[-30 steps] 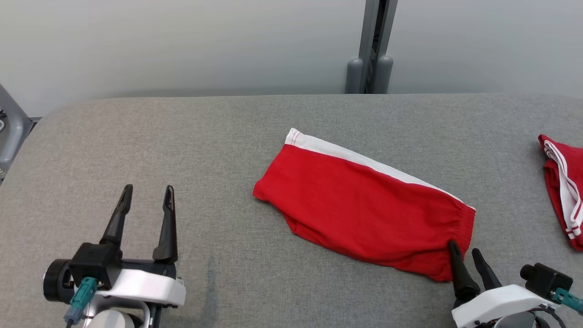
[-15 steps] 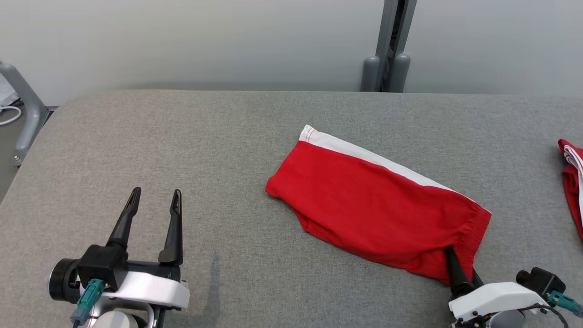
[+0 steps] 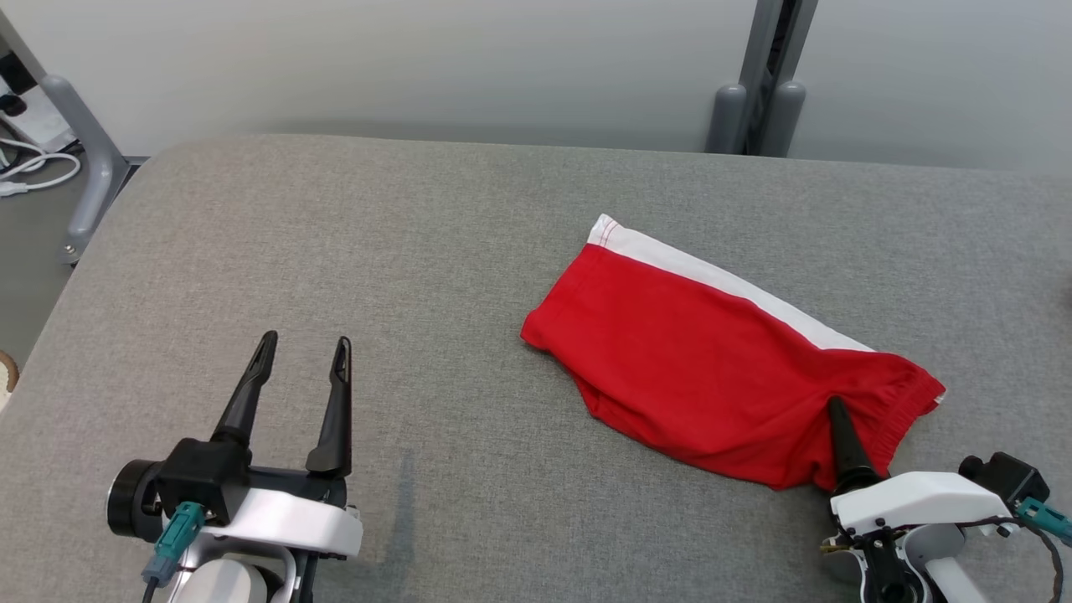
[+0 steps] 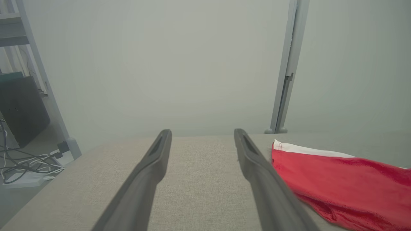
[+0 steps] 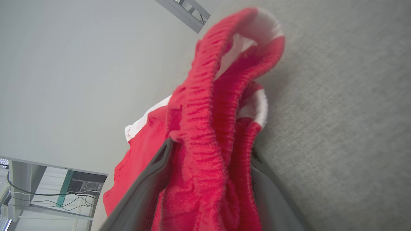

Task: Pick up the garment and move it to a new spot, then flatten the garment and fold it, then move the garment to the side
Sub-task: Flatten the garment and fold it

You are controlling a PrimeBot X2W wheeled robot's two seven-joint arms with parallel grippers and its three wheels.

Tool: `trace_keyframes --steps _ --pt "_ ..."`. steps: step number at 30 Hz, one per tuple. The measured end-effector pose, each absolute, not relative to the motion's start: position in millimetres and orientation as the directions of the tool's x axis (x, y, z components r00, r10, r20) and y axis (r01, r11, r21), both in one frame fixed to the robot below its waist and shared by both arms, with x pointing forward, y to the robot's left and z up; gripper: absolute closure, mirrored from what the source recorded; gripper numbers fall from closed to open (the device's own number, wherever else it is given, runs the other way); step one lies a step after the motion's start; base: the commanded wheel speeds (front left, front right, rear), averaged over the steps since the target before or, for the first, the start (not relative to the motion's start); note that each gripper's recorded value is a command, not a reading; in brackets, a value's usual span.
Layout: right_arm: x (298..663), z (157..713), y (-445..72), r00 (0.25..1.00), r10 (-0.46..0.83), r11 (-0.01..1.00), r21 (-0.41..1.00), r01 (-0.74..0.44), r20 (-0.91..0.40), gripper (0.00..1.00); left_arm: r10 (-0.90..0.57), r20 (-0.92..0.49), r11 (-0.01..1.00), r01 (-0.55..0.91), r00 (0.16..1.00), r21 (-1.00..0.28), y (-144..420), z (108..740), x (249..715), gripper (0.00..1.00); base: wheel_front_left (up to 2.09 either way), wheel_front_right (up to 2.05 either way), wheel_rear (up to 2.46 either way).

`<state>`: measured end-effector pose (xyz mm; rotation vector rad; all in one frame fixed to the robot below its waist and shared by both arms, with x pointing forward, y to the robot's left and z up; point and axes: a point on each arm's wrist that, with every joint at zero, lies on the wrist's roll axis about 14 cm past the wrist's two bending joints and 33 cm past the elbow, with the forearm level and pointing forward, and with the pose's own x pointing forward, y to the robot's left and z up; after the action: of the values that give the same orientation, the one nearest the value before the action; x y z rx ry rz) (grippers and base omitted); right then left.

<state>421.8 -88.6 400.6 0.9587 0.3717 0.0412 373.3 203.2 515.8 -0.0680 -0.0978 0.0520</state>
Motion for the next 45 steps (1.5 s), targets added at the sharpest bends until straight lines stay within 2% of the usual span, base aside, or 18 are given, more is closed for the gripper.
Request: trace_keyframes --steps 2,3,9,16,21,30,35,45 --pt "424 401 -87 0.938 0.196 0.573 0.810 0.128 -0.287 0.89 0.069 0.097 0.996 -0.063 0.993 -0.067 208 516 373 0.00 0.00 0.00 0.00" --pt "426 402 -88 0.940 0.193 0.570 0.812 0.126 -0.281 1.00 0.078 0.096 0.995 -0.072 0.992 -0.065 212 516 372 0.00 0.00 0.00 0.00" --pt "432 401 -95 0.944 0.180 0.568 0.813 0.130 -0.277 1.00 0.091 0.080 0.994 -0.086 0.993 -0.074 215 510 373 0.00 0.00 0.00 0.00" --pt "457 404 -120 0.945 0.185 0.662 0.745 0.083 -0.271 1.00 0.079 0.047 0.994 -0.076 0.996 -0.074 211 499 377 0.00 0.00 0.00 0.00" --pt "484 402 -148 0.923 0.224 0.812 0.584 0.000 -0.312 1.00 0.090 0.036 0.993 -0.087 0.995 -0.079 213 495 382 0.00 0.00 0.00 0.00" --pt "530 411 -179 0.888 0.256 0.950 0.269 -0.158 -0.382 1.00 0.122 0.008 0.990 -0.121 0.992 -0.075 224 486 381 0.00 0.00 0.00 0.00" --pt "544 409 -183 0.869 0.256 0.966 0.133 -0.220 -0.424 1.00 0.130 -0.005 0.989 -0.130 0.992 -0.076 225 482 381 0.00 0.00 0.00 0.00" --pt "544 425 -148 0.841 0.337 0.941 0.126 -0.314 -0.423 1.00 0.132 0.024 0.988 -0.130 0.991 -0.081 225 492 381 0.00 0.00 0.00 0.00"
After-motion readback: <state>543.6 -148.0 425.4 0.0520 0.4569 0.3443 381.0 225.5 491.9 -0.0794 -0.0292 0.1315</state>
